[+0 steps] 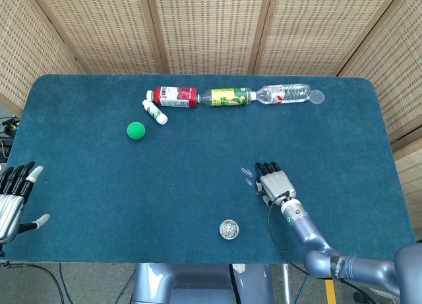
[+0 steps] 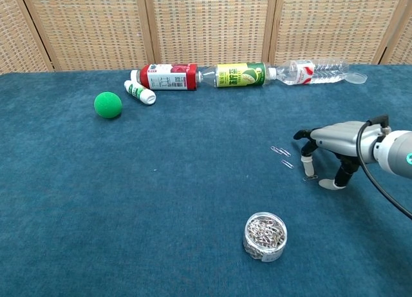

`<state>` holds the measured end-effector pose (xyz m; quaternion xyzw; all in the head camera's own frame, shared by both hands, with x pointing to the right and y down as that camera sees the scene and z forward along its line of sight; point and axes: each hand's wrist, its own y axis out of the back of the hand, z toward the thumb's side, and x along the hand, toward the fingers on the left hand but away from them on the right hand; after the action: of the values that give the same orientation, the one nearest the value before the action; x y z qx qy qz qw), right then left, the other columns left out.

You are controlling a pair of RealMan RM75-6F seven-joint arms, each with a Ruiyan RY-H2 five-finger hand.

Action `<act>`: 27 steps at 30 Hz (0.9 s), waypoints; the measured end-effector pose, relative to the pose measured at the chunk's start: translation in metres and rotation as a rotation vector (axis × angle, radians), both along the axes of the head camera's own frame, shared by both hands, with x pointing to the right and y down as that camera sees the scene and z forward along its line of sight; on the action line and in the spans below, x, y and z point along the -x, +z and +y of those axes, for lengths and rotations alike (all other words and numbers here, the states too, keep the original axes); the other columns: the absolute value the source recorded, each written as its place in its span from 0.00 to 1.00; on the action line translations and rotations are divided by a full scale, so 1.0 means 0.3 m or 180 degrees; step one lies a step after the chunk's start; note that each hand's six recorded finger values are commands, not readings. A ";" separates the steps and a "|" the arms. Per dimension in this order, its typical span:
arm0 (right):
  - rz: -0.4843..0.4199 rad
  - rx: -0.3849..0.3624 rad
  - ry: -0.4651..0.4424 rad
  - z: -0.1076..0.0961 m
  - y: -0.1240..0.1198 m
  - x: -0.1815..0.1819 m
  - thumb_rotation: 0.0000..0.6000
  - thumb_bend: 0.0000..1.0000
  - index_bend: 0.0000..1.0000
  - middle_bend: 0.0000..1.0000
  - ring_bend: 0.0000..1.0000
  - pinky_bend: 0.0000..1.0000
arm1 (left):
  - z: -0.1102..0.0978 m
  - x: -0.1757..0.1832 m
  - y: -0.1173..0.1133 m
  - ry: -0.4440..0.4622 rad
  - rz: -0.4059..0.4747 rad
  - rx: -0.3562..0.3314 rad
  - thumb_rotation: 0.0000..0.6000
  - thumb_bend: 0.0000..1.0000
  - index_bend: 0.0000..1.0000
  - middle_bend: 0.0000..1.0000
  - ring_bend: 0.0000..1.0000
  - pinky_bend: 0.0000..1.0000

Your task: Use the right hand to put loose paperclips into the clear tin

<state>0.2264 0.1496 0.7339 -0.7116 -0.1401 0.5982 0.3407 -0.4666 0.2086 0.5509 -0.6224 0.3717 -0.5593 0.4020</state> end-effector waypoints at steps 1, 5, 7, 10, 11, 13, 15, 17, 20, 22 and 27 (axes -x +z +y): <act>0.0000 -0.0007 -0.0004 0.000 -0.003 0.000 1.00 0.35 0.47 0.00 0.00 0.00 | 0.000 0.000 0.000 0.0000 0.0002 0.0002 1.00 0.00 0.00 0.00 0.00 0.00; -0.0040 -0.0038 -0.0001 -0.004 -0.008 0.011 1.00 0.35 0.47 0.00 0.00 0.00 | 0.000 -0.001 -0.001 0.0002 0.0003 -0.0004 1.00 0.00 0.00 0.00 0.00 0.00; -0.0070 -0.0057 0.0004 -0.007 -0.009 0.019 1.00 0.35 0.47 0.00 0.00 0.00 | 0.000 0.000 -0.002 -0.0001 0.0002 -0.0006 1.00 0.00 0.00 0.00 0.00 0.00; -0.0107 -0.0087 0.0022 -0.012 -0.004 0.029 1.00 0.35 0.47 0.00 0.00 0.00 | 0.000 0.000 -0.002 -0.0002 0.0001 -0.0006 1.00 0.00 0.00 0.00 0.00 0.00; -0.0113 -0.0092 0.0031 -0.013 -0.001 0.031 1.00 0.35 0.47 0.00 0.00 0.00 | 0.000 0.001 -0.002 -0.0003 0.0001 -0.0005 1.00 0.00 0.00 0.00 0.00 0.00; -0.0110 -0.0099 0.0036 -0.015 0.004 0.032 1.00 0.35 0.47 0.00 0.00 0.00 | -0.001 0.001 -0.002 -0.0005 0.0001 -0.0006 1.00 0.00 0.00 0.00 0.00 0.00; -0.0103 -0.0106 0.0039 -0.017 0.010 0.032 1.00 0.35 0.47 0.00 0.00 0.00 | -0.001 0.002 -0.001 -0.0008 0.0002 -0.0003 1.00 0.00 0.00 0.00 0.00 0.00; -0.0100 -0.0105 0.0043 -0.017 0.014 0.033 1.00 0.35 0.48 0.00 0.00 0.00 | -0.002 0.004 -0.001 -0.0011 0.0002 -0.0002 1.00 0.00 0.00 0.00 0.00 0.00; -0.0096 -0.0093 0.0044 -0.014 0.020 0.033 1.00 0.35 0.49 0.00 0.00 0.00 | -0.002 0.004 -0.001 -0.0012 0.0004 0.0000 1.00 0.00 0.00 0.00 0.00 0.00; -0.0096 -0.0078 0.0035 -0.009 0.021 0.034 1.00 0.35 0.49 0.00 0.00 0.00 | -0.002 0.003 0.000 -0.0009 0.0002 0.0001 1.00 0.00 0.00 0.00 0.00 0.00; -0.0094 -0.0072 0.0021 -0.003 0.021 0.034 1.00 0.35 0.49 0.00 0.00 0.00 | -0.001 0.001 0.000 -0.0005 0.0001 0.0003 1.00 0.00 0.00 0.00 0.00 0.00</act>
<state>0.2160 0.1487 0.7403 -0.7160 -0.1542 0.5871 0.3448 -0.4670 0.2084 0.5510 -0.6225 0.3720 -0.5597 0.4012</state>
